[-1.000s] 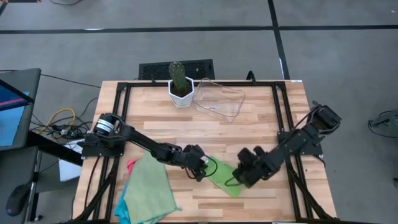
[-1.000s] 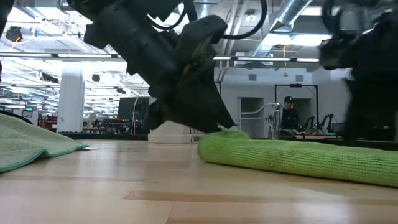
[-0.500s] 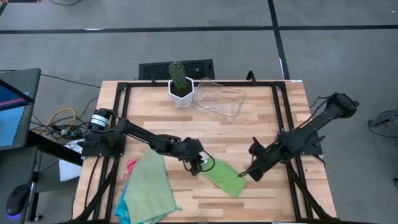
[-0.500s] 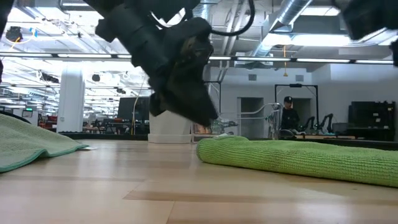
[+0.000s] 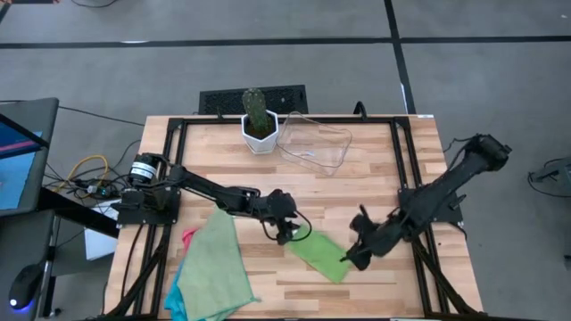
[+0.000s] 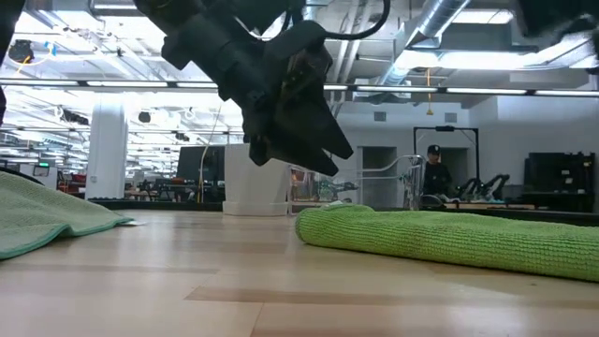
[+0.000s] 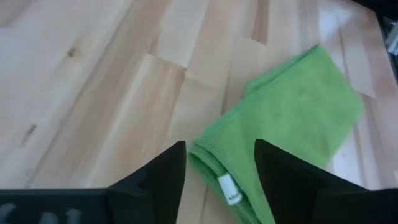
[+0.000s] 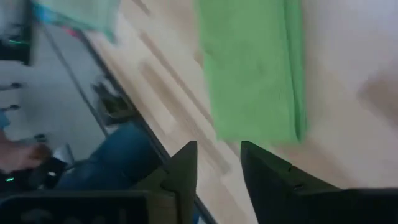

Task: Fold microfiber towels
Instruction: Fold the green towel, then put the folded green towel into the transparent bin

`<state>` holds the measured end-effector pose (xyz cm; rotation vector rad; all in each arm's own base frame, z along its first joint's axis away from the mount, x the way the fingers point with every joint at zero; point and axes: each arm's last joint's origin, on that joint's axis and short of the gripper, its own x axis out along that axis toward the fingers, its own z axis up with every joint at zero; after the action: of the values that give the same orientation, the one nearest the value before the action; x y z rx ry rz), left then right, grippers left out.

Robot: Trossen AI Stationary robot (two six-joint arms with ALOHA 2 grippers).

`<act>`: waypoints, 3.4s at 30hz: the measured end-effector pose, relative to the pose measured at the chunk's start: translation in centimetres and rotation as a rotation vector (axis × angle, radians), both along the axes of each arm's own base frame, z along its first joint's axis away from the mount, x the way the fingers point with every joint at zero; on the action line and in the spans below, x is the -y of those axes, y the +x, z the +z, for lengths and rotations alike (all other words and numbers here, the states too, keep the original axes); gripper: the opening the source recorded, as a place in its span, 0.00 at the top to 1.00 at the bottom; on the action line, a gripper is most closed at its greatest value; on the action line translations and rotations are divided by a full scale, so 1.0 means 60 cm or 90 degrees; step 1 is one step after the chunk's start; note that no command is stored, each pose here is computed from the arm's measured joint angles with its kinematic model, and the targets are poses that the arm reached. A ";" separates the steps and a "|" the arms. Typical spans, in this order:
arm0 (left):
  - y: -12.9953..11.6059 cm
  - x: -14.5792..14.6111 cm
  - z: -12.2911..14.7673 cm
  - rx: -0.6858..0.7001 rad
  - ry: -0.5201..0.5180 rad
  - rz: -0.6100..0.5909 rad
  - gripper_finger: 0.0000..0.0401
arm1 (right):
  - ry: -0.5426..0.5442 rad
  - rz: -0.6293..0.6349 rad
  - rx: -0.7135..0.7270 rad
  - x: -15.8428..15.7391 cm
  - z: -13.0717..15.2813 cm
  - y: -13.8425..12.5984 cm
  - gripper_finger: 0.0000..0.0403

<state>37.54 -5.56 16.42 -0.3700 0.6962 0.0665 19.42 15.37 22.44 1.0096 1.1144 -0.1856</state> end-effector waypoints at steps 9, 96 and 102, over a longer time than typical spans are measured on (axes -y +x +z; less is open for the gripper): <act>-0.004 0.001 -0.004 -0.022 0.016 -0.017 0.40 | -0.070 -0.062 -0.088 -0.058 -0.097 0.013 0.42; -0.028 0.090 -0.092 -0.070 -0.228 0.443 0.44 | -0.303 -0.152 -0.040 0.068 -0.176 0.081 0.27; -0.021 0.084 -0.098 -0.066 -0.218 0.423 0.58 | -0.287 -0.161 -0.033 0.074 -0.183 0.093 0.39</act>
<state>36.26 -10.59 10.51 -0.9219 0.6626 0.6041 25.00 10.92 11.49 0.7374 0.9305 -0.6408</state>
